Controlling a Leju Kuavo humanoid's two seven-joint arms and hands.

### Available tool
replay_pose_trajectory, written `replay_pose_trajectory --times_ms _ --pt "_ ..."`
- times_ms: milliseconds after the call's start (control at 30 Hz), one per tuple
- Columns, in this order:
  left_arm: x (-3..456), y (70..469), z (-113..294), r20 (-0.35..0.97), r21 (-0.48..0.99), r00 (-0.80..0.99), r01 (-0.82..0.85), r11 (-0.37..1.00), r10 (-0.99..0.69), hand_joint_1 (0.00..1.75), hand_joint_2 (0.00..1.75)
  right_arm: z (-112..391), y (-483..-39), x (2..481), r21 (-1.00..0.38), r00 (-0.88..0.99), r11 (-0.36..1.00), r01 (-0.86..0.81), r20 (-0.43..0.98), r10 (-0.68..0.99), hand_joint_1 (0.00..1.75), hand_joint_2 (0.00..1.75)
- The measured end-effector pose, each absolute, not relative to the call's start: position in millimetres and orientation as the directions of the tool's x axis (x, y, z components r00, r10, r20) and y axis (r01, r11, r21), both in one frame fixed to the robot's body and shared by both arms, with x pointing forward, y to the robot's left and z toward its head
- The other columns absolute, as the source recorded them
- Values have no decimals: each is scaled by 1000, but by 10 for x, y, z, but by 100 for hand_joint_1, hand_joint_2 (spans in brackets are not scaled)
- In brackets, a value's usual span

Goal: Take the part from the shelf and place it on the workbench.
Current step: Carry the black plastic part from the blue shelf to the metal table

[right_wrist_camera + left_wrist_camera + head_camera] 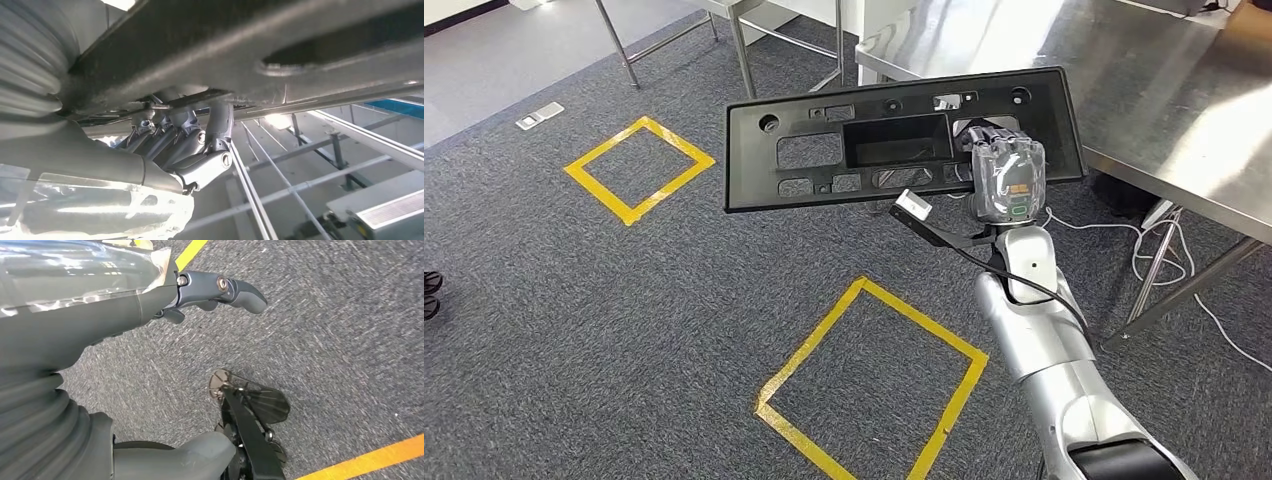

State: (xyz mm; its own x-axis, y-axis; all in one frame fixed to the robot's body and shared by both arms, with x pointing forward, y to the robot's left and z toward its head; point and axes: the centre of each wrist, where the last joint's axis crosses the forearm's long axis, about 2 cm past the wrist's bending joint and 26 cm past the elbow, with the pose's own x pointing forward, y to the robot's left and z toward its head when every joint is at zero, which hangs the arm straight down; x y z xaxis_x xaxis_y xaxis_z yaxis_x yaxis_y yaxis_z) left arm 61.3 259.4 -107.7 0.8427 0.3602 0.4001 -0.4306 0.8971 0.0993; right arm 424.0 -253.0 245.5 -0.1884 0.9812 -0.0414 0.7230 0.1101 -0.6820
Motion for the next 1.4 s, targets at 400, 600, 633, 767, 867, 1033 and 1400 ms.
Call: replay_pose_trajectory --times_ms 400,600,633,767,867,1033,1400 --pt "614 2591 -1076 401 94 836 -445 891 375 0 175 2431 -2443 4235 -689 -201 110 717 -52 978 175 175" --pt "614 2590 -1076 402 93 837 -441 893 372 0 175 2422 -2432 4230 -690 -194 103 717 -56 979 175 175" --pt "614 2590 -1076 401 93 837 -442 892 372 0 175 2418 -2432 4228 -690 -194 103 716 -56 979 175 175" --pt "613 2590 -1077 401 93 836 -443 892 374 0 175 2407 -2433 4224 -692 -194 102 715 -55 979 175 175" --pt "613 2591 -1077 402 93 836 -443 892 373 0 175 2405 -2432 4223 -692 -195 104 714 -54 979 175 175" --pt "614 2590 -1077 403 90 839 -434 897 366 0 175 2404 -2434 4223 -693 -199 115 712 -42 979 175 175" --pt "615 2581 -1076 400 86 842 -427 900 361 0 175 2389 -2442 4220 -696 -202 116 709 -42 979 175 175"
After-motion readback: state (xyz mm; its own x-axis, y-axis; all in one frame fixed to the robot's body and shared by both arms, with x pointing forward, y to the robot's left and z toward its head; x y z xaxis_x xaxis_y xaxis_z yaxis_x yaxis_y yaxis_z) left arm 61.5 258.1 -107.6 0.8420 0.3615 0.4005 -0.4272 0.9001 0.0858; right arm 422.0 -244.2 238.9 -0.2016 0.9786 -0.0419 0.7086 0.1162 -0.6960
